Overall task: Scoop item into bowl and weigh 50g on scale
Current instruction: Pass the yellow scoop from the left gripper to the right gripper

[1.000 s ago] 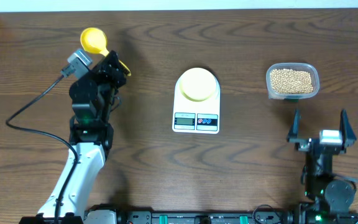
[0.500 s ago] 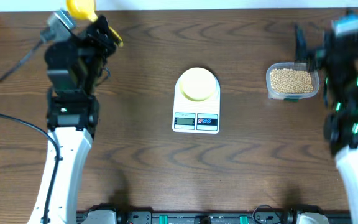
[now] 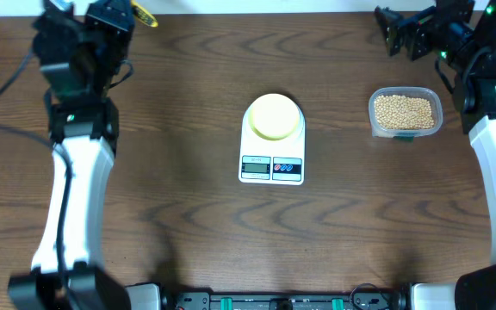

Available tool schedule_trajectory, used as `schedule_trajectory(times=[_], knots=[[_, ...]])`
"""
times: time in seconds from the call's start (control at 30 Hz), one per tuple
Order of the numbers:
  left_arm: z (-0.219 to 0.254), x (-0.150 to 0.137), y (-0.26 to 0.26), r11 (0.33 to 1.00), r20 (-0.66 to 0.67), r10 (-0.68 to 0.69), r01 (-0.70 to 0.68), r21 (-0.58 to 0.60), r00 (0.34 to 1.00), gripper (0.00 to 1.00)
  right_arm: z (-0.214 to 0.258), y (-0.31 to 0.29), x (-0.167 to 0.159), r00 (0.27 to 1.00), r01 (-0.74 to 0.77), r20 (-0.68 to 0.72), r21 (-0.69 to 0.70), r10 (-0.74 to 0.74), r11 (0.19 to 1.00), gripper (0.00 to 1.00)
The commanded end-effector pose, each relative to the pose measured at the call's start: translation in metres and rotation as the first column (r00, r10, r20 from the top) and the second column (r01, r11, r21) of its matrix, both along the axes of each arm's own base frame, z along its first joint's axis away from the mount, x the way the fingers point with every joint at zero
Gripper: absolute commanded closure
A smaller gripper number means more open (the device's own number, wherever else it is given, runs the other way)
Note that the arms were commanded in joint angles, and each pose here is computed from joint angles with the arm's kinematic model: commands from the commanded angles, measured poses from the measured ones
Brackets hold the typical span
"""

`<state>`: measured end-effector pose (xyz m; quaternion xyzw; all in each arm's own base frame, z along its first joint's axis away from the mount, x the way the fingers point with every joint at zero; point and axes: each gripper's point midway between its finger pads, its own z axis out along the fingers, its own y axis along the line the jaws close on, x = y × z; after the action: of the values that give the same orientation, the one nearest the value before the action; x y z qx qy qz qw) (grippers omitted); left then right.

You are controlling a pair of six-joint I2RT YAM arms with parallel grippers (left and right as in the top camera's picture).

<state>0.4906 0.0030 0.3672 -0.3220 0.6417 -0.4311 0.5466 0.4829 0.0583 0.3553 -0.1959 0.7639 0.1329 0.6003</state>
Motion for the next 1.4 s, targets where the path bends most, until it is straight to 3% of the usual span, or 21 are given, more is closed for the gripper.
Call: schedule_trajectory(times=[0.0, 0.1, 0.17, 0.23, 0.33, 0.47, 0.73, 0.97, 1.37], knots=[[-0.029, 0.017, -0.024, 0.960, -0.074, -0.165, 0.143, -0.240, 0.984, 0.93, 0.008, 0.025, -0.014, 0.990, -0.115, -0.059, 0.154, 0.125, 0.981, 0.01], [-0.050, 0.026, -0.038, 0.910, -0.126, -0.237, 0.174, -0.377, 0.963, 0.93, 0.004, 0.039, -0.020, 0.973, -0.140, -0.139, 0.292, 0.187, 0.946, 0.01], [-0.064, 0.030, -0.044, 0.891, -0.160, -0.255, 0.167, -0.423, 0.954, 0.93, -0.002, 0.043, -0.015, 0.969, -0.117, -0.168, 0.324, 0.179, 0.939, 0.12], [-0.073, 0.033, -0.056, 0.884, -0.179, -0.276, 0.176, -0.433, 0.945, 0.93, -0.011, 0.045, -0.008, 0.963, -0.059, -0.223, 0.374, 0.151, 0.926, 0.26], [-0.078, 0.033, -0.075, 0.877, -0.187, -0.311, 0.205, -0.435, 0.932, 0.93, -0.031, 0.054, 0.004, 0.939, 0.042, -0.323, 0.450, 0.118, 0.892, 0.34], [-0.079, 0.029, -0.102, 0.869, -0.188, -0.349, 0.242, -0.433, 0.918, 0.93, -0.052, 0.089, 0.011, 0.910, 0.039, -0.377, 0.489, 0.171, 0.871, 0.42], [-0.084, 0.020, -0.142, 0.873, -0.193, -0.410, 0.323, -0.366, 0.891, 0.93, -0.079, 0.159, 0.008, 0.880, -0.002, -0.414, 0.487, 0.233, 0.874, 0.43], [-0.104, 0.015, -0.164, 0.888, -0.274, -0.388, 0.278, -0.365, 0.880, 0.93, -0.071, 0.206, -0.005, 0.886, -0.082, -0.364, 0.487, 0.288, 0.869, 0.46], [-0.105, 0.015, -0.180, 0.886, -0.299, -0.332, 0.186, -0.426, 0.895, 0.93, -0.070, 0.244, -0.022, 0.868, -0.030, -0.404, 0.539, 0.290, 0.842, 0.51]])
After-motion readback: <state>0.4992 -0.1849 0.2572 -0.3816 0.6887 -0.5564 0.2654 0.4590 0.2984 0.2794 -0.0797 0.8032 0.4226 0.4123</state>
